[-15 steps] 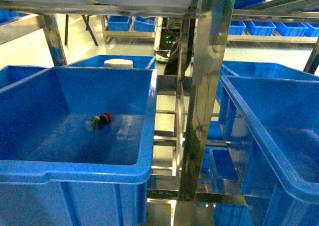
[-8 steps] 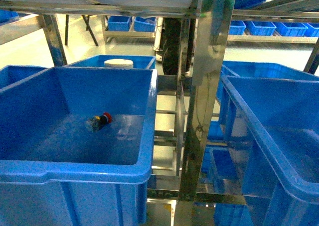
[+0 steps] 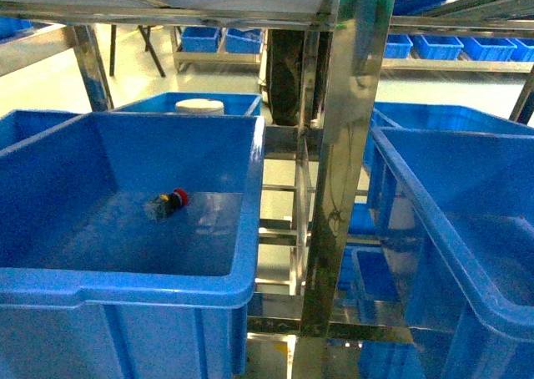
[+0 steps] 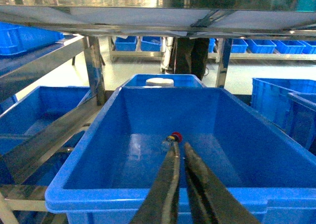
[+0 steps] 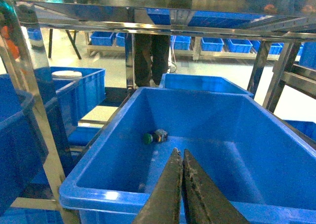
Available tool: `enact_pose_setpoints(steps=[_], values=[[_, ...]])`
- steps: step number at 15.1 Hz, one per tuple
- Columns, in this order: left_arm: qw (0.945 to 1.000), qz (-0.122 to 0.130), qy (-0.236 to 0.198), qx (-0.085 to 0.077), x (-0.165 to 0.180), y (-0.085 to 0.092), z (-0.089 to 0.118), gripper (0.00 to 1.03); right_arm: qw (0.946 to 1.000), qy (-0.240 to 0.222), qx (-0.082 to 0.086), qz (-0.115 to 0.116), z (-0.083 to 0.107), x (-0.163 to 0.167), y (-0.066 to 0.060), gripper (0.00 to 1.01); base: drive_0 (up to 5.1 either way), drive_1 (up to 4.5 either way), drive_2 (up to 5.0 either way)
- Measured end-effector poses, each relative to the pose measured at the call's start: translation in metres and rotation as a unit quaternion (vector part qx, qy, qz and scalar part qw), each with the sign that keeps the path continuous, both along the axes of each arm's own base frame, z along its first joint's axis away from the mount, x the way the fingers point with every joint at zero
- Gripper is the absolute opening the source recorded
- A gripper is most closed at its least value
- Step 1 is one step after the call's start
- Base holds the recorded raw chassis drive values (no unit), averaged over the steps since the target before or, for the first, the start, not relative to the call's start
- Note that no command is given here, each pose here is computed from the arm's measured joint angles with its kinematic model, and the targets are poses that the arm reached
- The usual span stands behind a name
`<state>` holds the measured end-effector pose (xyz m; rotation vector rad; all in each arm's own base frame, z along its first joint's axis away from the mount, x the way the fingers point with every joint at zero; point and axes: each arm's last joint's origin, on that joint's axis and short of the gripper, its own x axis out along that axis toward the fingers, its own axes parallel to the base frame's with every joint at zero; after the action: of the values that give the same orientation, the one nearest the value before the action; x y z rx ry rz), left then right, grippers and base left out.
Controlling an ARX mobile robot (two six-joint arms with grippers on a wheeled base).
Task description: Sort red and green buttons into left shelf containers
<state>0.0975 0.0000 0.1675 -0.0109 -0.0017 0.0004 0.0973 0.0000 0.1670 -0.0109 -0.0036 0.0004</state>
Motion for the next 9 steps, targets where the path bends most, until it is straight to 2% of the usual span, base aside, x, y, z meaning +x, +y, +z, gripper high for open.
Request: enact_pose_setpoints(steps=[1,7,8,9], values=[[1.0,0.0,0.001,0.0,0.0,0.0,-0.0002,0.16,1.0,0.0,0.0,0.0,0.0,0.0,0.0,0.1,0.0,0.0,0.0],[1.0,0.0,0.001,0.0,0.0,0.0,-0.0001,0.96,1.0,0.0,0.0,0.0,0.0,0.0,0.0,0.9,0.0,0.0,0.0],[1.0,0.0,0.001,0.0,0.0,0.0,-0.0001,0.99,1.0,0.0,0.0,0.0,0.0,0.0,0.0,1.0,0.0,0.0,0.0],[1.0,0.0,0.001,0.0,0.0,0.0,-0.0002,0.98,1.0,0.0,0.0,0.0,0.0,0.0,0.0,0.97,0.0,0.0,0.0]])
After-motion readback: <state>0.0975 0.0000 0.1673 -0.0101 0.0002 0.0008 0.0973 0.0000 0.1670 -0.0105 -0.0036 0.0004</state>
